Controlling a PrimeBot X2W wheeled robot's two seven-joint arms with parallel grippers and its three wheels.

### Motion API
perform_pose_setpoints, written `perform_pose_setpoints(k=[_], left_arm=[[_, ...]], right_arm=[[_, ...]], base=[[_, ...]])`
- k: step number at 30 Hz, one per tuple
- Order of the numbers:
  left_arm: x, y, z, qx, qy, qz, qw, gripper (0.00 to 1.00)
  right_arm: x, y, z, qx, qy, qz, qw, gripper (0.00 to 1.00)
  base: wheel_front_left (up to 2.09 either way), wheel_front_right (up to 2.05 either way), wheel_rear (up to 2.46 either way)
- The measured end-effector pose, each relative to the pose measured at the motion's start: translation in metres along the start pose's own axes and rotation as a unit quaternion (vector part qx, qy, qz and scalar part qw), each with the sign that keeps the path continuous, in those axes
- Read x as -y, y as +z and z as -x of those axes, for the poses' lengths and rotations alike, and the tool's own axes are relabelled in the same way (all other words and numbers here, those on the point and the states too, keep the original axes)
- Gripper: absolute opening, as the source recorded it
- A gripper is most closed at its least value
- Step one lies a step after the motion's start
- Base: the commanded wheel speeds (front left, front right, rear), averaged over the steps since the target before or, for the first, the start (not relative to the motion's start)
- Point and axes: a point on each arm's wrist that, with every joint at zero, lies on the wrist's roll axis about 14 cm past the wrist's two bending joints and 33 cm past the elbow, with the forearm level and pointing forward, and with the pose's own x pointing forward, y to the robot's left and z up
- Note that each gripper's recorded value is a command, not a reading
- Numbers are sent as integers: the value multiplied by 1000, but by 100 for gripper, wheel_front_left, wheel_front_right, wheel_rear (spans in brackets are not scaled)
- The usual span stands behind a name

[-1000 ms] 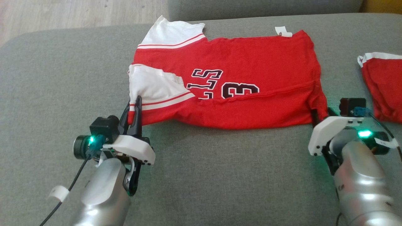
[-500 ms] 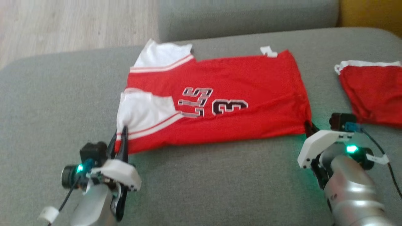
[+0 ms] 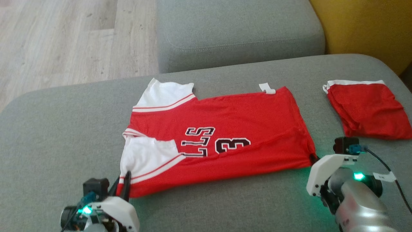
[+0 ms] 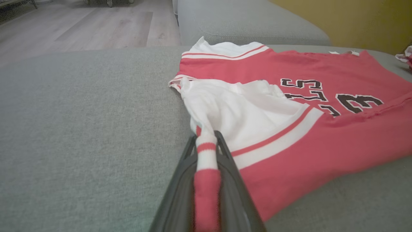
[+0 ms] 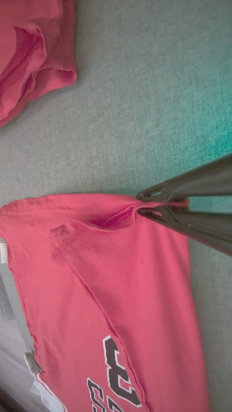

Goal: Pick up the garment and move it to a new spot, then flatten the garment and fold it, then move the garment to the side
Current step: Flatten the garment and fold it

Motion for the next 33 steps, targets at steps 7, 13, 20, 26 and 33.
perform_pose_setpoints(k=[7,13,20,26,33], left_arm=[[7,-15,15,-26,-11,-2,1000,0],[13,-20,20,-40,-18,-3,999,0],[14,-16,18,-40,-15,-4,999,39],[9,0,12,7,0,4,1000,100],[2,62,-1,136,21,34,990,100]], right_arm=[[7,-17,14,-21,5,-15,1000,0],[13,-28,28,-33,11,-30,999,0],[10,-22,39,-7,21,-32,999,100],[11,9,43,59,22,-43,997,100],[2,65,49,192,35,-47,980,100]], base=[[0,0,0],[0,0,0],[0,0,0],[0,0,0],[0,0,0]])
